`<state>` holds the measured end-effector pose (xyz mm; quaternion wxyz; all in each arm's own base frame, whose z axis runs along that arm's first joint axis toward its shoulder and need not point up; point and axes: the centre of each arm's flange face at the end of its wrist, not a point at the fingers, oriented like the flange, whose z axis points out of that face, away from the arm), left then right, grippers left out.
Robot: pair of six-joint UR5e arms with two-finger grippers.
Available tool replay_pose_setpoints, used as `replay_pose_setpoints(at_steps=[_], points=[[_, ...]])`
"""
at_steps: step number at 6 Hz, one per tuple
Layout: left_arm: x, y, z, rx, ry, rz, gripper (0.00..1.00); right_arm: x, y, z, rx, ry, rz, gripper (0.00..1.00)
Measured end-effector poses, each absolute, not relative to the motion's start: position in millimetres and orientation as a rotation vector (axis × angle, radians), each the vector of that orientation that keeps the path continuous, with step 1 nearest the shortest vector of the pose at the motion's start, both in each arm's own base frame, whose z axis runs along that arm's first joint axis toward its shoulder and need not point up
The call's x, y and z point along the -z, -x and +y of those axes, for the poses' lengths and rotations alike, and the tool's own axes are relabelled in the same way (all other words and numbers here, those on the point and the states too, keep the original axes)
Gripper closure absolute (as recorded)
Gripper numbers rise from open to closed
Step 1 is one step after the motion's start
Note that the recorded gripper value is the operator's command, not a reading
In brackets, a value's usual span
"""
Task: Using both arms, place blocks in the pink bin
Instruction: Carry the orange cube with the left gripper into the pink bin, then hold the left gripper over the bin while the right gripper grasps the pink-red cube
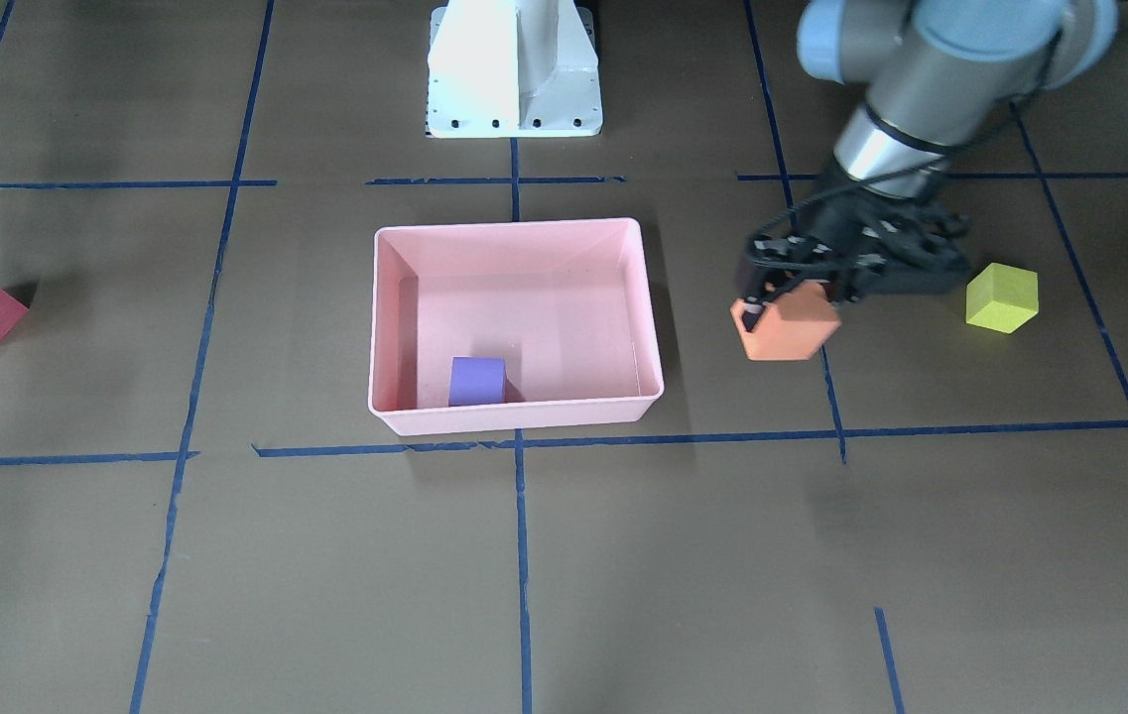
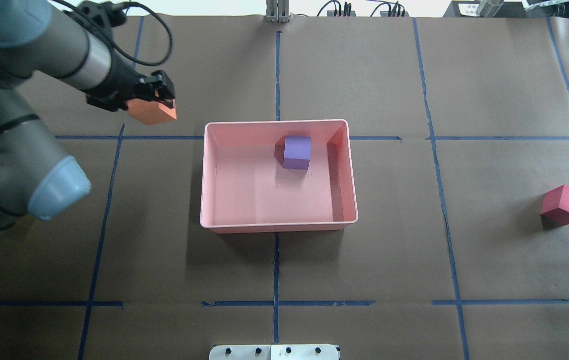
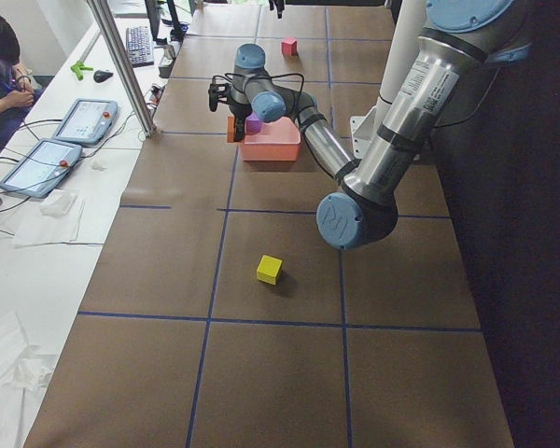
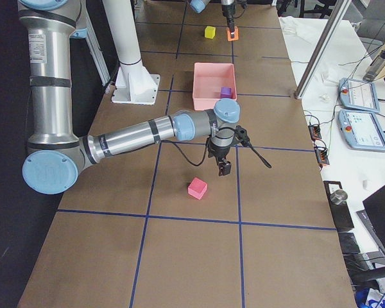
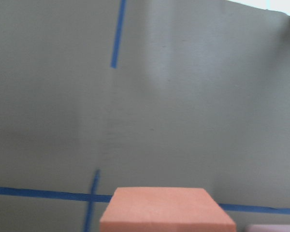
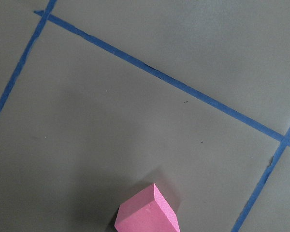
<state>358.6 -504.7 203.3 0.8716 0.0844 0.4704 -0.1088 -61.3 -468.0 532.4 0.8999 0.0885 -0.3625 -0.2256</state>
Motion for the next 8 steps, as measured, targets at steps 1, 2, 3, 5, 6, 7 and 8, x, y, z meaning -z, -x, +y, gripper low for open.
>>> replay_pose_setpoints(at_steps=[1,2,3,5,6,7,8], points=[[-178,-409,-474,0.229,-0.174,0.983,0.01,-539,59,-460,0.478,-0.203,-0.756,0.0],[-166,-449,-445,0.223,-0.191,0.975,0.0,-539,61,-458,0.501,-0.233,-0.755,0.0],[-164,-480,-418,0.208,-0.231,0.955,0.0,-541,68,-455,0.551,-0.272,-0.747,0.0],[-163,-503,-394,0.189,-0.278,0.939,0.0,-559,81,-449,0.727,-0.324,-0.709,0.0],[-162,-503,-392,0.187,-0.282,0.94,0.0,-569,94,-445,0.802,-0.317,-0.683,0.0],[-162,-503,-391,0.187,-0.284,0.942,0.0,-581,112,-440,0.852,-0.293,-0.664,0.0],[-161,-503,-390,0.186,-0.284,0.944,0.0,-596,127,-436,0.883,-0.256,-0.661,0.0]])
